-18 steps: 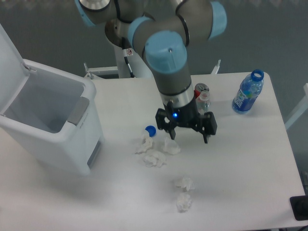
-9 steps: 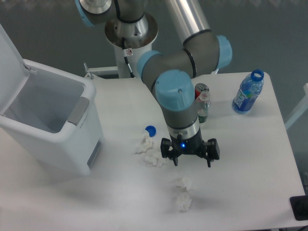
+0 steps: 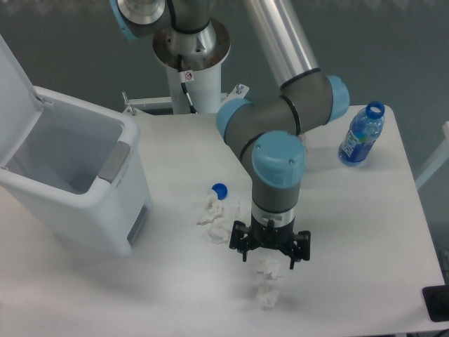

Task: Pick up the paper ball
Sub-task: 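Lower the open gripper over the lower crumpled white paper ball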

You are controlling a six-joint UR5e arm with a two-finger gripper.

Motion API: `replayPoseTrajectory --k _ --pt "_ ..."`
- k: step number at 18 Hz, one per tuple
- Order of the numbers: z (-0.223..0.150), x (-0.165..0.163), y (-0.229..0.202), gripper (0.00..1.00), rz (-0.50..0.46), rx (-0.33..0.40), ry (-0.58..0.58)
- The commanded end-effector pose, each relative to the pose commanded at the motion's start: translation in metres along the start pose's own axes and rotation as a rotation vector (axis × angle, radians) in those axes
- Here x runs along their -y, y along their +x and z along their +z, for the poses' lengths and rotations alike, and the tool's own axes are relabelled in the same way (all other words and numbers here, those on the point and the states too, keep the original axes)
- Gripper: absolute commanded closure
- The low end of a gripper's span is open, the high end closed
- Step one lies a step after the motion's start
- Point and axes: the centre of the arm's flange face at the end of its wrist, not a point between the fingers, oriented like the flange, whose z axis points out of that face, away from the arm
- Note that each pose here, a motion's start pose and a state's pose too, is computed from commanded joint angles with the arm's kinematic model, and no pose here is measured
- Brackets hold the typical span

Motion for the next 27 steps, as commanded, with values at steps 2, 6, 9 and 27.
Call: replayPoseTrajectory --k 2,6,9,27 --pt "0.01 0.0 -0.001 0.0 0.049 -0.009 -0.009" --pt "0.019 0.003 -0.006 0.01 0.074 -0.011 -0.011" --pt "0.024 0.011 -0.014 0.01 0.075 0.0 0.0" --pt "0.058 0.016 -0.011 0.0 0.191 -0.007 -0.003"
